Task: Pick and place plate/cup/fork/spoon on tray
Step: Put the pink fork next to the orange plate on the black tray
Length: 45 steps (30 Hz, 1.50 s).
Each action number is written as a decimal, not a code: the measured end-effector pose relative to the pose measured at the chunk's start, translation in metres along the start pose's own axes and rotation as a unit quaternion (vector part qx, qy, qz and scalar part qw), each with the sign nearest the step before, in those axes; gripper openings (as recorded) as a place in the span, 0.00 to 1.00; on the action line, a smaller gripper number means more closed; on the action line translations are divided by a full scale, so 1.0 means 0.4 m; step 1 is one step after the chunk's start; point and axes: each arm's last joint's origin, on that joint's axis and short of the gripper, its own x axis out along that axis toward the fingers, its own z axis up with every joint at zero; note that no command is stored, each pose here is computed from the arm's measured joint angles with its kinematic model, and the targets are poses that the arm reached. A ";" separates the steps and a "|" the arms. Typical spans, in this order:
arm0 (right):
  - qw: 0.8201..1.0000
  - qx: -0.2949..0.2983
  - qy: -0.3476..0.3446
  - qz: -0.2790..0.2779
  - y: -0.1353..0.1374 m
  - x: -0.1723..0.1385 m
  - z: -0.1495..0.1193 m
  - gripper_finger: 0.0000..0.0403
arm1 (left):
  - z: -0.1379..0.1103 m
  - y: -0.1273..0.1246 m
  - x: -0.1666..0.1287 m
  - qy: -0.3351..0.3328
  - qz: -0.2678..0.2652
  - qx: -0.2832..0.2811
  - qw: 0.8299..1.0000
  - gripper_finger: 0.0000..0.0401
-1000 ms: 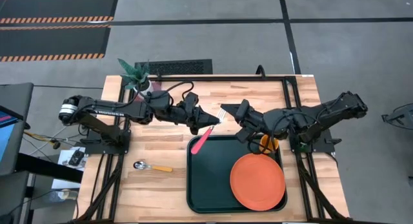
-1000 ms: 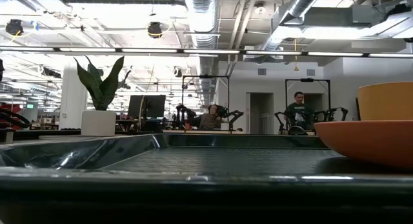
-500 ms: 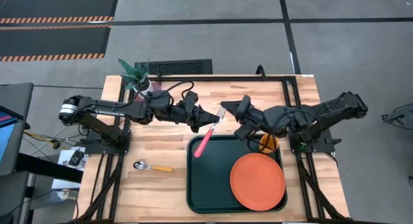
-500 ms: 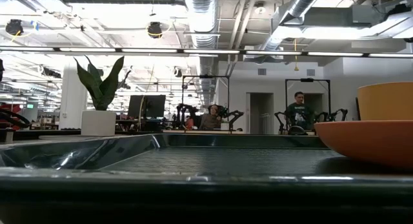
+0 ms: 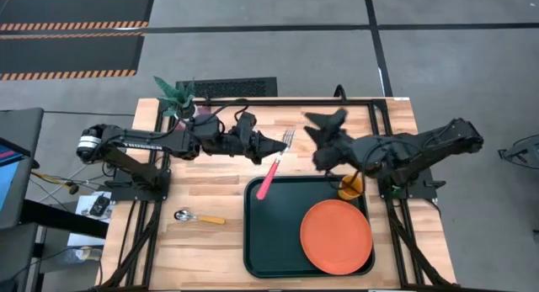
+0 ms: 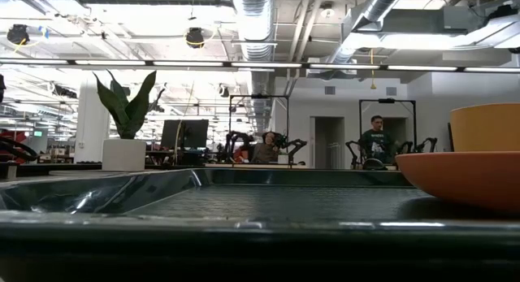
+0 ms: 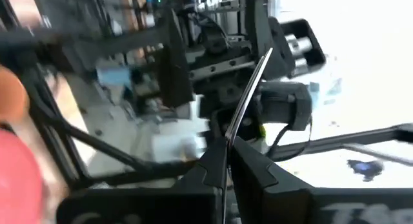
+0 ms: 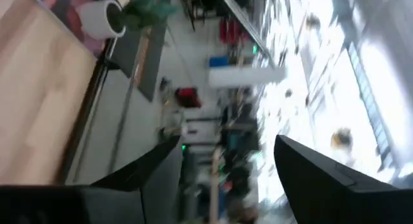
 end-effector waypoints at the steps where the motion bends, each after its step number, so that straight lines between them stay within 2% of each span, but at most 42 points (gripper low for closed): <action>1: 1.000 0.020 0.013 0.005 -0.003 -0.009 -0.016 0.67 | 0.003 0.002 0.000 -0.004 0.003 0.019 1.000 0.00; 4: 0.991 0.124 0.036 0.025 -0.009 -0.042 -0.076 0.68 | 0.009 0.003 0.000 -0.036 0.012 0.099 0.994 0.00; 5: 0.981 0.187 0.034 0.032 -0.015 -0.056 -0.097 0.68 | 0.011 0.006 -0.001 -0.049 0.023 0.137 0.989 0.00; 6: 0.964 0.261 0.023 0.048 -0.024 -0.070 -0.121 0.68 | 0.012 0.010 -0.001 -0.063 0.038 0.178 0.981 0.00; 7: 0.938 0.339 0.009 0.070 -0.032 -0.080 -0.144 0.68 | 0.011 0.015 -0.001 -0.077 0.055 0.217 0.971 0.00; 9: 0.861 0.492 -0.020 0.128 -0.050 -0.085 -0.182 0.68 | 0.004 0.025 -0.003 -0.114 0.103 0.282 0.947 0.00; 10: 0.825 0.542 -0.030 0.158 -0.056 -0.081 -0.195 0.68 | 0.000 0.031 -0.004 -0.134 0.128 0.301 0.935 0.00; 11: 0.796 0.576 -0.036 0.183 -0.058 -0.075 -0.203 0.68 | -0.004 0.041 0.000 -0.152 0.148 0.315 0.925 0.00; 12: 0.776 0.595 -0.041 0.204 -0.060 -0.068 -0.208 0.68 | -0.008 0.049 0.008 -0.163 0.156 0.324 0.919 0.00; 13: 0.765 0.603 -0.045 0.220 -0.060 -0.061 -0.211 0.68 | -0.012 0.057 0.015 -0.164 0.160 0.330 0.916 0.00; 14: 0.761 0.604 -0.047 0.232 -0.056 -0.050 -0.207 0.68 | -0.017 0.065 0.023 -0.163 0.156 0.335 0.915 0.00; 18: 0.751 0.595 -0.079 0.276 -0.039 0.003 -0.165 0.68 | -0.031 0.092 0.073 -0.150 0.086 0.342 0.924 0.00; 21: 0.734 0.598 -0.115 0.302 -0.040 0.015 -0.146 0.68 | -0.037 0.126 0.095 -0.143 0.082 0.342 0.925 0.00; 24: 0.731 0.602 -0.126 0.294 -0.048 0.014 -0.145 0.68 | -0.036 0.129 0.100 -0.151 0.075 0.342 0.924 0.00; 29: 0.729 0.615 -0.145 0.263 -0.075 0.014 -0.166 0.68 | -0.047 0.114 0.099 -0.176 0.069 0.383 0.904 0.00; 32: 0.737 0.612 -0.138 0.252 -0.076 0.026 -0.176 0.68 | -0.056 0.099 0.098 -0.185 0.046 0.396 0.898 0.00; 37: 0.719 0.616 -0.182 0.264 -0.087 0.048 -0.167 0.68 | -0.064 0.099 0.098 -0.180 0.046 0.399 0.898 0.00; 45: 0.717 0.610 -0.182 0.283 -0.062 0.095 -0.143 0.64 | -0.062 0.097 0.098 -0.188 0.045 0.401 0.895 0.00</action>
